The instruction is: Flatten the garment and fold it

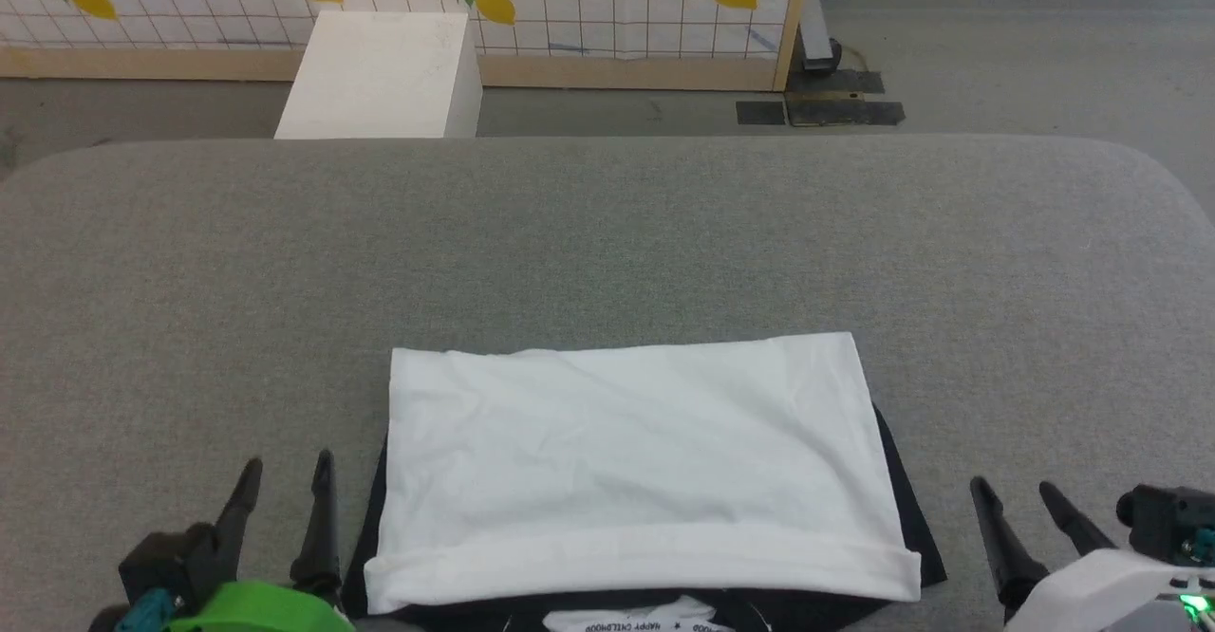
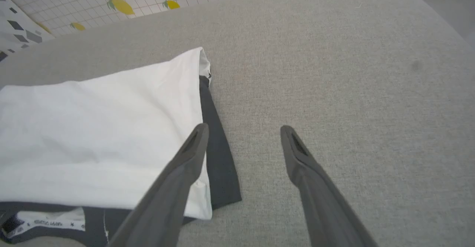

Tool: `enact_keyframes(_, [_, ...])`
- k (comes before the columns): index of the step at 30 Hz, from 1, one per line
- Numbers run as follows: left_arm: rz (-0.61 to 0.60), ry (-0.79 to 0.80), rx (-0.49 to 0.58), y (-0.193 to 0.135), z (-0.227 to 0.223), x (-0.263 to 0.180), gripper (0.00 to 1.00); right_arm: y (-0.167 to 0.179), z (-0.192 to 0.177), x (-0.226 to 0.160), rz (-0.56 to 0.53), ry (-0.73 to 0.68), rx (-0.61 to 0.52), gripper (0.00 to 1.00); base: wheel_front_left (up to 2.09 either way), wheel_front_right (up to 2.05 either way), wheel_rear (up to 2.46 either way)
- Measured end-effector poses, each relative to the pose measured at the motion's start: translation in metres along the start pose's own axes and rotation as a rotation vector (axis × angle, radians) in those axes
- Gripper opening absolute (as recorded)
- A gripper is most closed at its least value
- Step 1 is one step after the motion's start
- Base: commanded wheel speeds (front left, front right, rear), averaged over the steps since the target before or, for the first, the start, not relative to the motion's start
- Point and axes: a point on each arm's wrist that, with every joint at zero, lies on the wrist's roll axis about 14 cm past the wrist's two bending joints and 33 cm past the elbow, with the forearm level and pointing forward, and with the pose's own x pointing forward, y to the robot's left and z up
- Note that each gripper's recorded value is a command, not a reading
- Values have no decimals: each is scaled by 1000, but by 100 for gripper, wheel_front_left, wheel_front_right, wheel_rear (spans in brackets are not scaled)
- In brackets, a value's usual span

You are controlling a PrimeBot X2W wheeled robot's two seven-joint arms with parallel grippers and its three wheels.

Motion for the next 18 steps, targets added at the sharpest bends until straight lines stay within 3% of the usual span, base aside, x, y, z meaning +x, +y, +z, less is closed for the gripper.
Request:
enact_keyframes(3, [-10, -84, 25, -6, 24, 15, 100, 5, 12, 14, 23, -61, 41, 100, 0, 0, 0])
enact_keyframes(8, [-12, -189, 43, -13, 54, 32, 100, 18, 5, 37, 64, -47, 92, 100, 0, 0, 0])
enact_keyframes(18, [-17, -172, 44, -17, 44, 52, 100, 31, -59, 69, 89, 256, 114, 100, 0, 0, 0])
